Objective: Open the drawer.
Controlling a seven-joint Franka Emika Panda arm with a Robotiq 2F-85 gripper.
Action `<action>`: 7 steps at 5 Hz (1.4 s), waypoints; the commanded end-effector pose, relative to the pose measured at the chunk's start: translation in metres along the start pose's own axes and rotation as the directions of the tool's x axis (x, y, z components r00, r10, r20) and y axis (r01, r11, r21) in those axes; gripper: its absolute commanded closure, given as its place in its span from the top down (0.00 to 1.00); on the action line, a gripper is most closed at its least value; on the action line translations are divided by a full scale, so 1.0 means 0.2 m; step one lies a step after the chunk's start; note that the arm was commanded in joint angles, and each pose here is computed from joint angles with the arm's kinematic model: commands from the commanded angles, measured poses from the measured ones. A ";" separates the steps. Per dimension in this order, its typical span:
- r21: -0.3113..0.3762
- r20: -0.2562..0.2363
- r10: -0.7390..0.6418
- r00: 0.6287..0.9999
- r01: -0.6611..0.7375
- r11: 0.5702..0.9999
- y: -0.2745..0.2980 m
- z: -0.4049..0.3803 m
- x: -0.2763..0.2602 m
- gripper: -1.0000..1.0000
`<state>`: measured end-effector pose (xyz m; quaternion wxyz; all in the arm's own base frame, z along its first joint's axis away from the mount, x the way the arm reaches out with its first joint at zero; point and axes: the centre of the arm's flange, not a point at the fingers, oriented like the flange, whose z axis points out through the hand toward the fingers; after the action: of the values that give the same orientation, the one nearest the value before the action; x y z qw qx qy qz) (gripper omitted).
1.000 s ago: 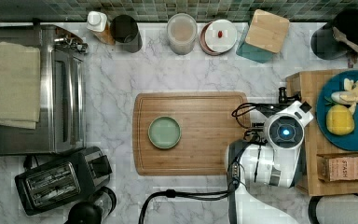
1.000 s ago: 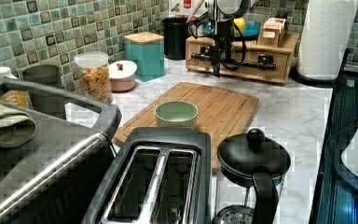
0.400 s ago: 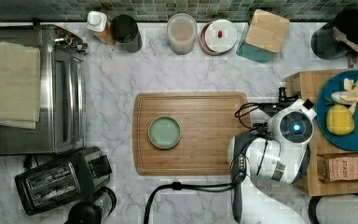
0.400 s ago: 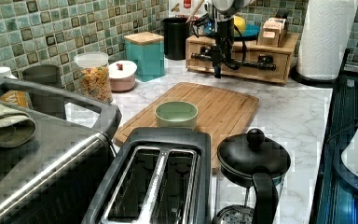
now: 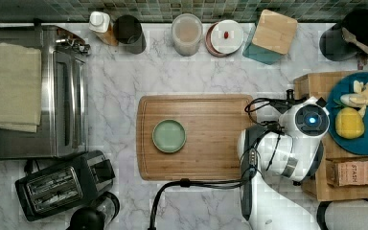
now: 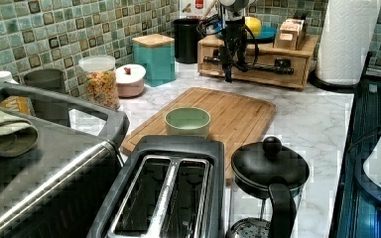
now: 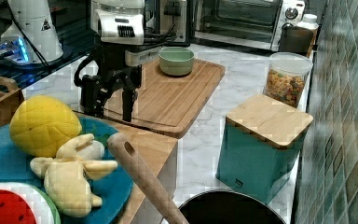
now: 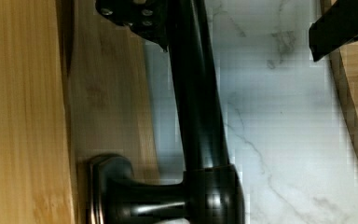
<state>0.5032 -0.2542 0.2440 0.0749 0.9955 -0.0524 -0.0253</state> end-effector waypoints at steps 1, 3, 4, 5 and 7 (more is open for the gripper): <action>0.193 -0.050 -0.190 0.980 0.197 0.961 -1.50 -0.02 -0.09 1.00; 0.137 -0.059 -0.191 0.980 0.198 0.971 -1.75 -0.15 -0.22 1.00; 0.097 0.012 -0.193 0.981 0.191 0.977 -1.70 -0.28 -0.24 1.00; 0.096 0.012 -0.193 0.981 0.191 0.977 -1.70 -0.28 -0.24 1.00; 0.096 0.012 -0.193 0.981 0.191 0.977 -1.70 -0.28 -0.24 1.00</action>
<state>0.5117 -0.0347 0.2360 0.0301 0.9984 -0.0364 -0.0301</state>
